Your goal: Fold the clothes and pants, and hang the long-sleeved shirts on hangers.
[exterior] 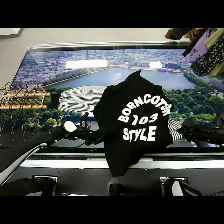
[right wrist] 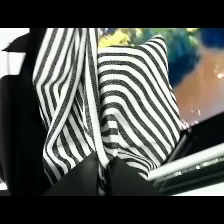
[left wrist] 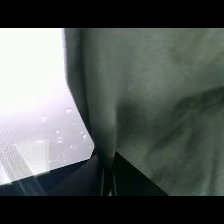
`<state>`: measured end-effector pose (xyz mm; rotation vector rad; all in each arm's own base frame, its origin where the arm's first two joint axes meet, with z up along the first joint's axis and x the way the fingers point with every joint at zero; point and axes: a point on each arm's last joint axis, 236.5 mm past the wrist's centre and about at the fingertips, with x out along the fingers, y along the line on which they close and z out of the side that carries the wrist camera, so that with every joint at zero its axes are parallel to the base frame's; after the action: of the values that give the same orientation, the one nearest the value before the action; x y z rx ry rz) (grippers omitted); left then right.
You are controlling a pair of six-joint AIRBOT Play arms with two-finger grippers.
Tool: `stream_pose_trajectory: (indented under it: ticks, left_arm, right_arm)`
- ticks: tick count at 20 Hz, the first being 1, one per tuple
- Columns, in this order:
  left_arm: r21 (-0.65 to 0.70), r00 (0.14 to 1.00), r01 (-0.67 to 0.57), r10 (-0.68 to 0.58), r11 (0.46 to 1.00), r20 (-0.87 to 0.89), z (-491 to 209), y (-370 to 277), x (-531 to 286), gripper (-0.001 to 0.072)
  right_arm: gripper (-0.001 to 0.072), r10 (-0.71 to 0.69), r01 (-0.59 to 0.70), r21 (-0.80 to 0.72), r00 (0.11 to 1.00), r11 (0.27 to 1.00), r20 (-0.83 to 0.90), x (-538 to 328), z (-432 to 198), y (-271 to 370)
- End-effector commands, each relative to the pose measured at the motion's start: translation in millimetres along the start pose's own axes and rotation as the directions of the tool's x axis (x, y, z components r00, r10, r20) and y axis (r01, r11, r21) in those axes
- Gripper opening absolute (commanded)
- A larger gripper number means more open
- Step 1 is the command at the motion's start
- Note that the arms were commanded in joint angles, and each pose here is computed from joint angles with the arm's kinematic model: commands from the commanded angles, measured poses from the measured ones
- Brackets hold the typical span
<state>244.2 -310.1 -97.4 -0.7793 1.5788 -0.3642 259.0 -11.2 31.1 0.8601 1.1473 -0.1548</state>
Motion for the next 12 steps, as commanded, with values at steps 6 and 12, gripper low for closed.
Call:
stream_pose_trajectory:
  ticks: [6,12]
  left_arm:
    - [0.130,0.965,-0.033,-0.002,0.991,0.263,78.0,-60.6,-124.0,0.0018]
    - [0.443,0.601,-0.108,-0.297,0.890,0.742,97.5,-193.2,-394.4,0.0019]
  right_arm:
    - [0.0033,0.247,-0.203,-0.171,0.920,0.964,0.305,-69.1,76.9,88.1]
    - [0.0033,0.361,-0.098,-0.419,0.701,0.903,0.615,-240.8,117.5,173.6]
